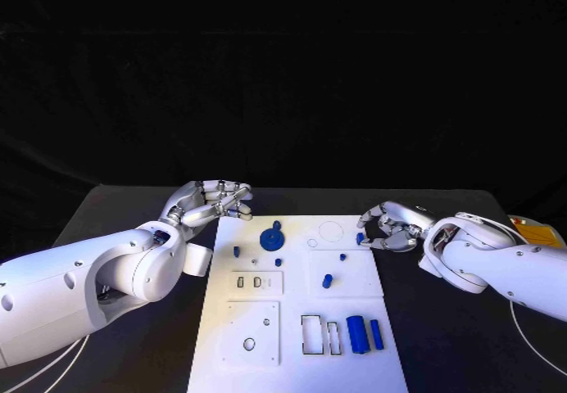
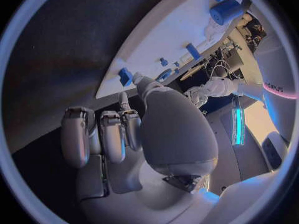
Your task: Assemble the parts on the task board
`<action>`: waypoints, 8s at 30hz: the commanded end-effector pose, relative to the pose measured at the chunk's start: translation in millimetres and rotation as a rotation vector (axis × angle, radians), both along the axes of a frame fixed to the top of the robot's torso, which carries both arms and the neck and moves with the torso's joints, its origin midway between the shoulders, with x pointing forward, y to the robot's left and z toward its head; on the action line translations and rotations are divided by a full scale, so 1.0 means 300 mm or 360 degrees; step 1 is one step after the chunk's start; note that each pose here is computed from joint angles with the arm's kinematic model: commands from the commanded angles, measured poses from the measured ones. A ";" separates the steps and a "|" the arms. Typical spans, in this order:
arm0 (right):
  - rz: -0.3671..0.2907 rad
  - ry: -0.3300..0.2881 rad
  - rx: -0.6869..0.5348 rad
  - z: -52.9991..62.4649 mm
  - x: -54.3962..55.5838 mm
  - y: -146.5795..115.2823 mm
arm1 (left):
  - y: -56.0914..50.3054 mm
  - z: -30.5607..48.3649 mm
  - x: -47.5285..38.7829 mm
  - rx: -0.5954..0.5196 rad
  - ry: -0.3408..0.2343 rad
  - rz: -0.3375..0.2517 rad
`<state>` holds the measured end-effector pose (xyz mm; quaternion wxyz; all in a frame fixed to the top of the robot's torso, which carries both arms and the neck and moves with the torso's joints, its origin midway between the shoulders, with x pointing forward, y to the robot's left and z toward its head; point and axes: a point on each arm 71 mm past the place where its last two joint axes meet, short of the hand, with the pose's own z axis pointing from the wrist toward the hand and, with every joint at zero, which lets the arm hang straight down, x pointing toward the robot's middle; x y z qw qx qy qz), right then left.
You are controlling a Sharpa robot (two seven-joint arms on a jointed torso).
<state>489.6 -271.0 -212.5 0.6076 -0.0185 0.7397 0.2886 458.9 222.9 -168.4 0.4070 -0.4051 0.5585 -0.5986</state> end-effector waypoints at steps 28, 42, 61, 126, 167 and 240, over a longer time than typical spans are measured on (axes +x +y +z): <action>-0.0015 0.0070 -0.0026 -0.046 0.005 0.012 | -0.004 0.004 0.000 -0.0017 -0.0007 -0.0022; -0.0070 -0.0023 0.0067 -0.029 0.008 0.009 | -0.004 0.004 0.000 -0.0017 -0.0008 -0.0022; -0.0105 -0.0061 0.0214 0.011 -0.043 0.106 | -0.004 0.001 0.005 -0.0015 -0.0005 -0.0022; 0.0355 0.0091 0.0019 -0.138 -0.244 0.706 | 0.010 -0.009 0.024 -0.0002 0.0007 -0.0003; 0.0354 0.0075 -0.0038 -0.148 -0.243 0.705 | 0.012 -0.010 0.024 -0.0002 0.0013 -0.0007; -0.0143 0.0101 0.0546 0.127 -0.082 0.214 | -0.173 -0.113 0.080 0.1949 0.0427 -0.0687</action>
